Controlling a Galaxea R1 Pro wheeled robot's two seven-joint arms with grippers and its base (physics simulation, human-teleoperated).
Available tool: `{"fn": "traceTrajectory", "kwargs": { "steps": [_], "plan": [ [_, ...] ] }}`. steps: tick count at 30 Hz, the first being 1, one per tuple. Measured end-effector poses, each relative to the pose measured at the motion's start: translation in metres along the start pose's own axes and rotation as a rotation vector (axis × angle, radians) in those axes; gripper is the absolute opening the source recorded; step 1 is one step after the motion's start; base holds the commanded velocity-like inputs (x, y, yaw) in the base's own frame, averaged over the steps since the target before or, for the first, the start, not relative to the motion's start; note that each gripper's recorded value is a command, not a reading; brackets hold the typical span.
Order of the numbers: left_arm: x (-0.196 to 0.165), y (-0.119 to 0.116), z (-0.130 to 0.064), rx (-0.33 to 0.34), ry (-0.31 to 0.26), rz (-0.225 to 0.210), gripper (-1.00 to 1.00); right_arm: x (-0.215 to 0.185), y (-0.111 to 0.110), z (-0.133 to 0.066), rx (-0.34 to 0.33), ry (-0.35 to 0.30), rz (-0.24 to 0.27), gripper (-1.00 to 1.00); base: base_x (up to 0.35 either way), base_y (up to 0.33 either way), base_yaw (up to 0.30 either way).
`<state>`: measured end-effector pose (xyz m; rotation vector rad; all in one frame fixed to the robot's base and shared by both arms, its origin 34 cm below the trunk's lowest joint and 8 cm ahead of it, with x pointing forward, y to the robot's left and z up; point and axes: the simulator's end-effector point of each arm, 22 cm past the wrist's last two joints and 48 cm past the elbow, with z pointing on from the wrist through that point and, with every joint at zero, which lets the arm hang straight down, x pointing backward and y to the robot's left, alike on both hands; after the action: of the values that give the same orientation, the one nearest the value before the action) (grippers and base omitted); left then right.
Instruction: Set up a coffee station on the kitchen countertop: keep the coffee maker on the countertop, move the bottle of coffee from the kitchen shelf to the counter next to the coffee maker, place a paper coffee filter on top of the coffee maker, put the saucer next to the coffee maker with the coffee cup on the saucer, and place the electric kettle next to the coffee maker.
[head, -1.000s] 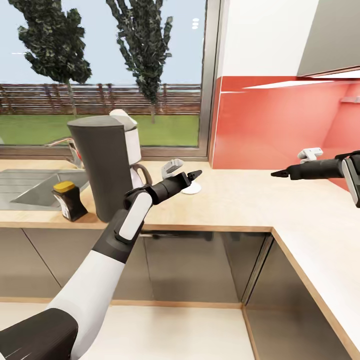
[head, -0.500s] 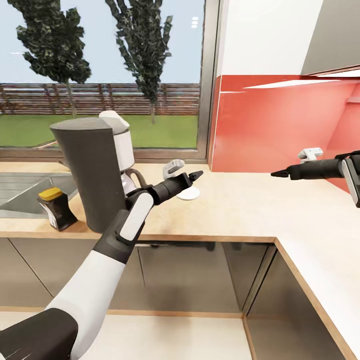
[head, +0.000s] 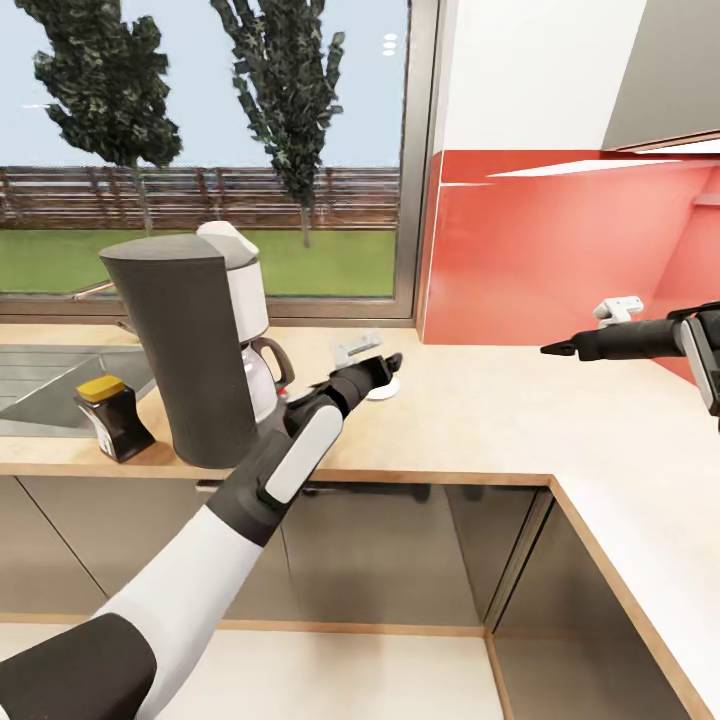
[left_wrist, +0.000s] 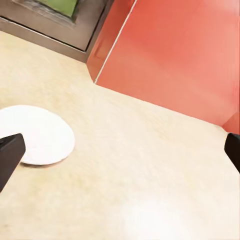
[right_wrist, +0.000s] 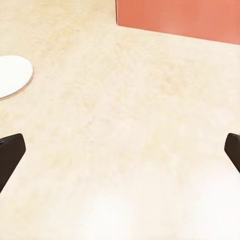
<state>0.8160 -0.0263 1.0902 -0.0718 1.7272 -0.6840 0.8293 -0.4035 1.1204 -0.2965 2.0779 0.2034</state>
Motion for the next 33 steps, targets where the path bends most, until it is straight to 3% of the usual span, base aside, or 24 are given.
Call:
{"fn": "traceTrajectory", "kwargs": {
  "steps": [7, 9, 33],
  "plan": [
    [0.002, 0.024, -0.004, -0.147, -0.019, 0.016, 1.00, 0.001, -0.001, 0.001, 0.002, 0.003, 0.002, 1.00, 0.000, 0.000, 0.000],
    [-0.004, 0.028, -0.005, -0.170, -0.058, -0.003, 1.00, 0.001, -0.001, 0.001, 0.002, 0.003, 0.003, 1.00, 0.000, 0.000, 0.000],
    [-0.004, 0.034, -0.004, -0.189, -0.072, -0.015, 1.00, 0.011, 0.002, 0.005, -0.008, 0.018, 0.007, 1.00, 0.107, 0.004, 0.000]
  ]
}}
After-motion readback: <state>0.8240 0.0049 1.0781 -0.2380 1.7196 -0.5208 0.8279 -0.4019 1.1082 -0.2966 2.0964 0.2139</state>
